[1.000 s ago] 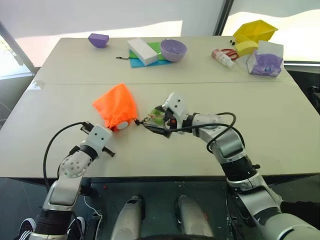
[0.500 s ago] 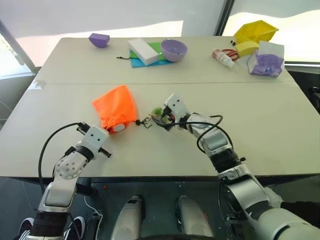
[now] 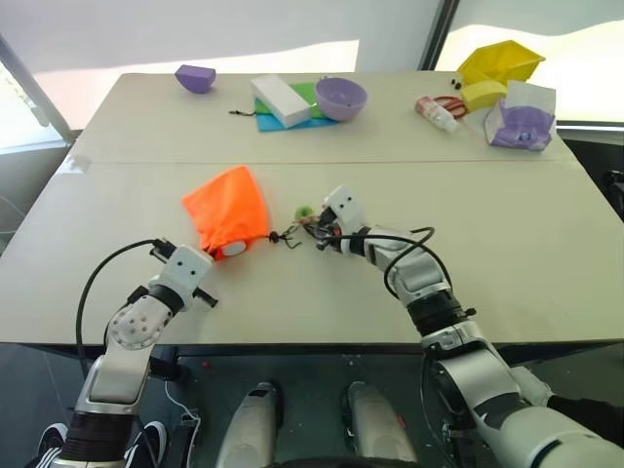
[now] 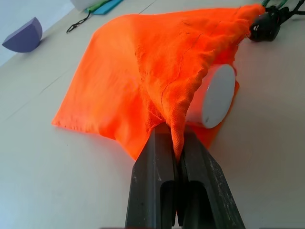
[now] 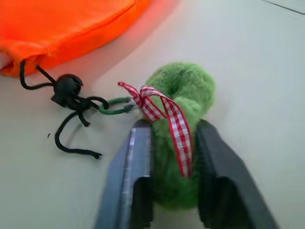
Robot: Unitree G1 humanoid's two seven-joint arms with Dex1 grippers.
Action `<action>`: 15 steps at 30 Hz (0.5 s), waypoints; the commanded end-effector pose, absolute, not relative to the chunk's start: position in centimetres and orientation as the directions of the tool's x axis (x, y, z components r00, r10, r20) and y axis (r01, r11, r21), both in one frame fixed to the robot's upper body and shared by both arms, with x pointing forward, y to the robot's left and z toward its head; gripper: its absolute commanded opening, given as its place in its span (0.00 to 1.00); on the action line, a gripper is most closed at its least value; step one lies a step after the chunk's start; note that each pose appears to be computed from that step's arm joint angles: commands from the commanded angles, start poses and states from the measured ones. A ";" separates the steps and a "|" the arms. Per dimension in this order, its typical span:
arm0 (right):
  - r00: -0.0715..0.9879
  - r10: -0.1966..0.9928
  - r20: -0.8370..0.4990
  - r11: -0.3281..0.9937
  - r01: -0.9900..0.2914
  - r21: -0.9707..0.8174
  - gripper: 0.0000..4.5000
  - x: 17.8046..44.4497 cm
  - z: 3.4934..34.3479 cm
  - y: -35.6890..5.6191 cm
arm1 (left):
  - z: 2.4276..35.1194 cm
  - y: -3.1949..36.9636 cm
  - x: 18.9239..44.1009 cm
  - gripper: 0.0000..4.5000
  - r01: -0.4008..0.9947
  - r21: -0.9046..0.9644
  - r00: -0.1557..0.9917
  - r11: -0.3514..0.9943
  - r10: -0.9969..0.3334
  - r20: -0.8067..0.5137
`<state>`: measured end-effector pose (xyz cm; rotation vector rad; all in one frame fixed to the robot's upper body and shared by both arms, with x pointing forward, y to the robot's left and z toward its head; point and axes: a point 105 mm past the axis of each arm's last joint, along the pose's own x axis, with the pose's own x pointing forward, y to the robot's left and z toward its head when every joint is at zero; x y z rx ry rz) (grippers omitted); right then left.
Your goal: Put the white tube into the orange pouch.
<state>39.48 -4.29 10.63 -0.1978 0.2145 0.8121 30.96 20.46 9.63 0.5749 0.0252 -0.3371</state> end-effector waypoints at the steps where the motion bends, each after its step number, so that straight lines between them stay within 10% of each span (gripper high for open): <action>1: 0.668 0.721 -0.185 0.673 -0.738 -0.044 0.00 38.7 12.7 -5.3 | 10.5 20.5 30.9 0.00 0.309 0.526 0.946 0.792 -0.315 -0.082; 15: 0.644 0.743 -0.183 0.656 -0.754 0.007 0.00 34.3 13.8 -7.9 | 10.4 19.4 30.9 0.00 0.437 0.378 0.896 0.817 -0.431 -0.105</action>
